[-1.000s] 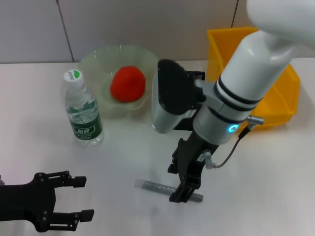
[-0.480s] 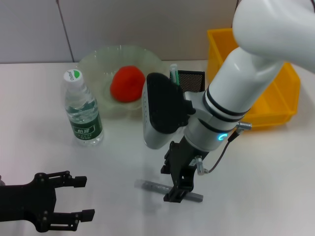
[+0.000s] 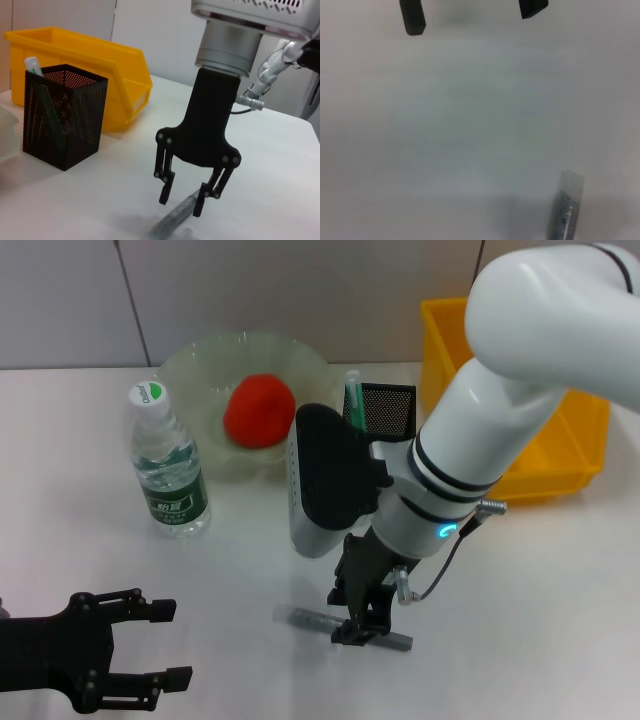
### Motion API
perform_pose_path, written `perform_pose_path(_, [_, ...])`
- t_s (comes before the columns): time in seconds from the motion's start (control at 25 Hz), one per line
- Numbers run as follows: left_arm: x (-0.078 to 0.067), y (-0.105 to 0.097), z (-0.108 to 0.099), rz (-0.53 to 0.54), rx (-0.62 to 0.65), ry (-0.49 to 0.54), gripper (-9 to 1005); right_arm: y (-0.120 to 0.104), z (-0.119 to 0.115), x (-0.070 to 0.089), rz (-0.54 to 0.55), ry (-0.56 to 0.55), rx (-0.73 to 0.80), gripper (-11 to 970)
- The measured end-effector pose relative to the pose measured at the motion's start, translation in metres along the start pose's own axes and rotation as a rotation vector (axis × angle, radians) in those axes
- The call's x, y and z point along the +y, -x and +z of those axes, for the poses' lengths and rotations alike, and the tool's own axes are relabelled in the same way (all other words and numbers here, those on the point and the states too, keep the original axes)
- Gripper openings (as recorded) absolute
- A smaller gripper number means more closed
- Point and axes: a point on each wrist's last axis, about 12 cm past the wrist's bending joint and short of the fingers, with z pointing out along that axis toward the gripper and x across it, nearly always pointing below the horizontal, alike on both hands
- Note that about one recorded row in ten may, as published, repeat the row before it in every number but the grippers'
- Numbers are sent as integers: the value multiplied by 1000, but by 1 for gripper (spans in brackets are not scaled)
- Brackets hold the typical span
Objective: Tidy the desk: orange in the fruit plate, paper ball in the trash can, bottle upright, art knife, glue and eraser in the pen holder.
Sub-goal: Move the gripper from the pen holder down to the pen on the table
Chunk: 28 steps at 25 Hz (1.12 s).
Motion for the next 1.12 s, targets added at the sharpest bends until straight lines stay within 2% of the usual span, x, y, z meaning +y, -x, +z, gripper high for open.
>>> perform_pose_path(0.32, [0,0,1,0,-2,-2,830,-1,6,1,0,1,-4,412])
perform_pose_path(0.8, [-1,1,-1,-3,-11,-8,830,-4,9,0,18,-7,-10,352])
perform_pose_path(0.96, [-1,1,-2,-3,-12,-10,830,-4,10,0,23,-3,-13,300])
perform_pose_path(1.12, [-2,1,-2,-3,-9,-11,829,-5,10,0,27,-1,-8,298])
